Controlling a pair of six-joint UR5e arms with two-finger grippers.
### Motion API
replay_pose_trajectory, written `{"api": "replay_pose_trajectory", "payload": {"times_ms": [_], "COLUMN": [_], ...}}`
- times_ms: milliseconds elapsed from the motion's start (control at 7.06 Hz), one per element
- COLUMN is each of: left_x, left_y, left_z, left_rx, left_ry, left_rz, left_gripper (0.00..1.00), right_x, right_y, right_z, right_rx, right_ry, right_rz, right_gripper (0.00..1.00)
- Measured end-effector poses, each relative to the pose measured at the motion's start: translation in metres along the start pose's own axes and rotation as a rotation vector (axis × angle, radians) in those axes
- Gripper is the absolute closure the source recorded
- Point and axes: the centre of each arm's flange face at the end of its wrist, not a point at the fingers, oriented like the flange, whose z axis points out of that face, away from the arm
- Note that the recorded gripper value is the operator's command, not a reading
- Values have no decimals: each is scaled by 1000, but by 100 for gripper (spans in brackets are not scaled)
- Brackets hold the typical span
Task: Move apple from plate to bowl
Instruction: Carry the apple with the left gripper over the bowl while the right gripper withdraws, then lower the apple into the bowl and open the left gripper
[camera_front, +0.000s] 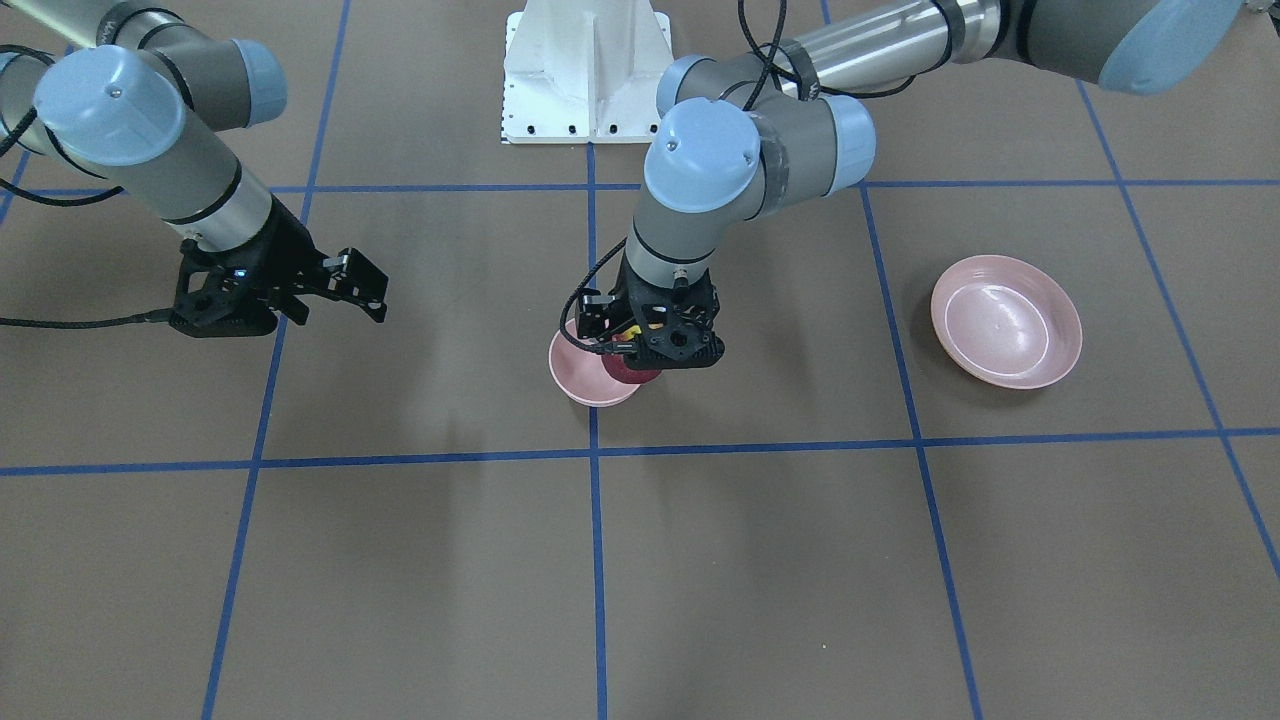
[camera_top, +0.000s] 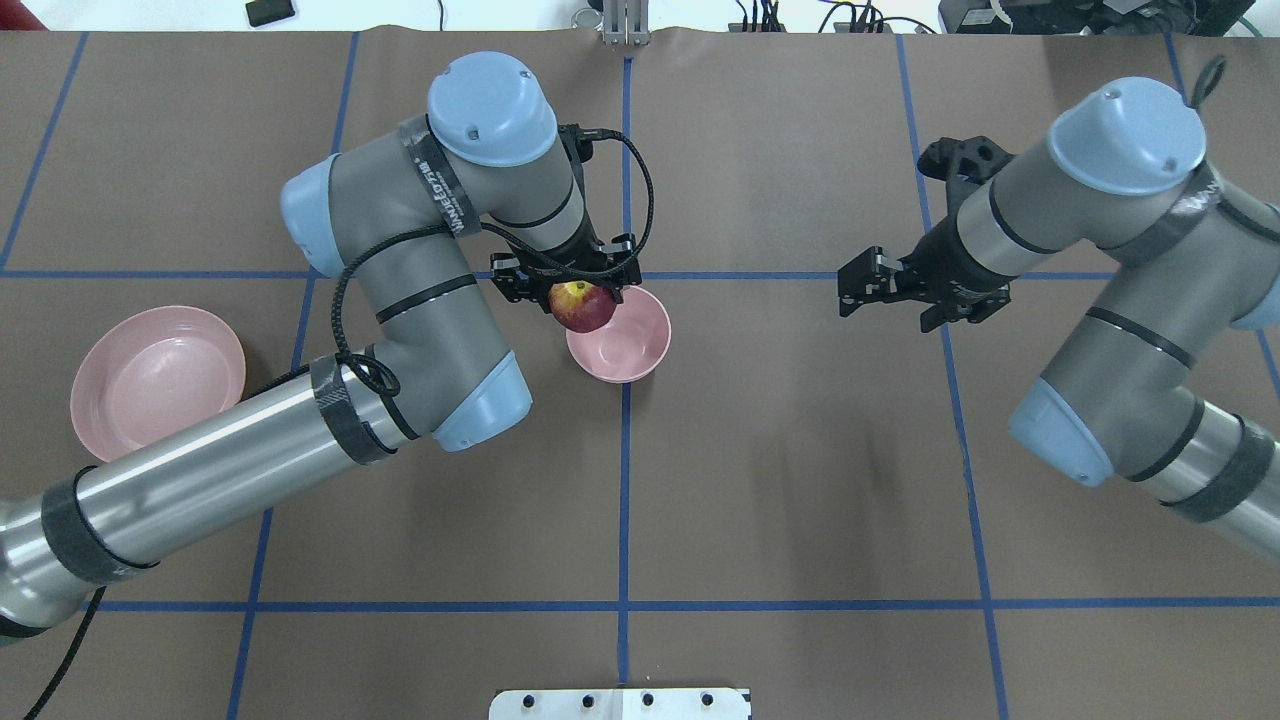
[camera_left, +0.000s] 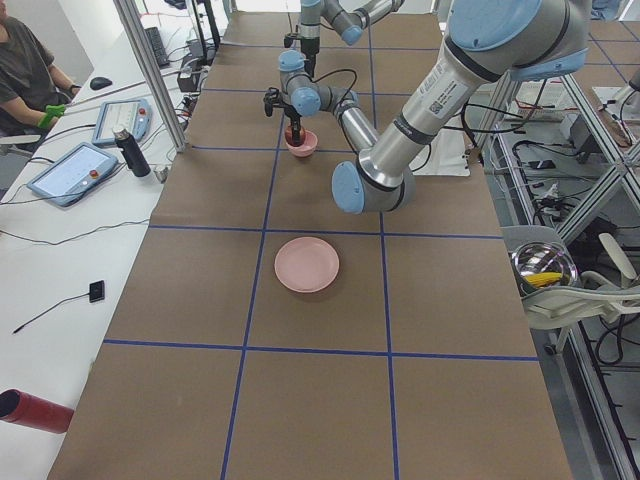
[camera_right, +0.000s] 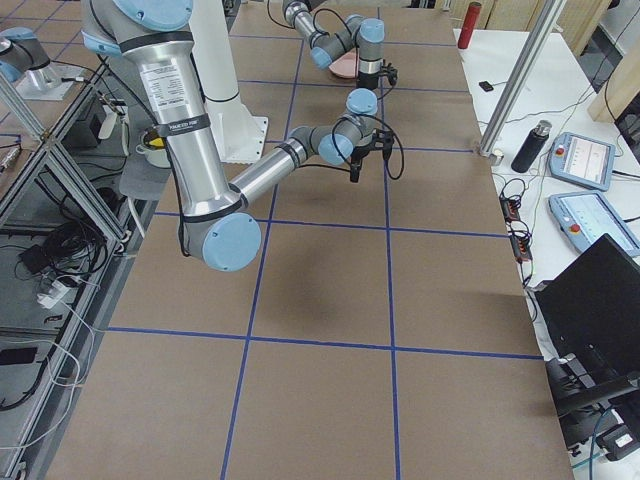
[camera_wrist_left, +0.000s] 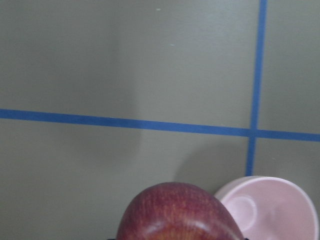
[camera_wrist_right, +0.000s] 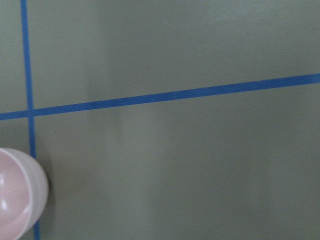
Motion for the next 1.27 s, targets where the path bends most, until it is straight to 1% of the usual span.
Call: {"api": "replay_pose_trajectory", "payload": {"times_ms": [142, 283, 425, 566, 708, 850, 1274], "left_x": [9, 14, 18, 20, 20, 21, 22], "left_y": [4, 7, 14, 19, 22, 25, 27], "left_z": [7, 16, 29, 40, 47, 50, 49], "left_rx": [3, 15, 32, 44, 47, 46, 46], "left_ry": [-6, -13, -23, -32, -38, -40, -36], "left_rz": [6, 13, 26, 35, 39, 43, 49], "left_gripper": [100, 94, 78, 59, 23, 3, 2], "right_x": [18, 28, 37, 45, 50, 52, 52], "right_y": [2, 3, 3, 3, 3, 3, 2], "right_z": [0, 1, 1, 2, 2, 2, 2], "right_rx": [-4, -8, -10, -12, -12, -13, -12], "right_ry": [15, 24, 32, 39, 44, 46, 46], "right_rz": [-14, -22, -33, -44, -50, -53, -54], "right_gripper": [0, 0, 0, 0, 0, 0, 0]}}
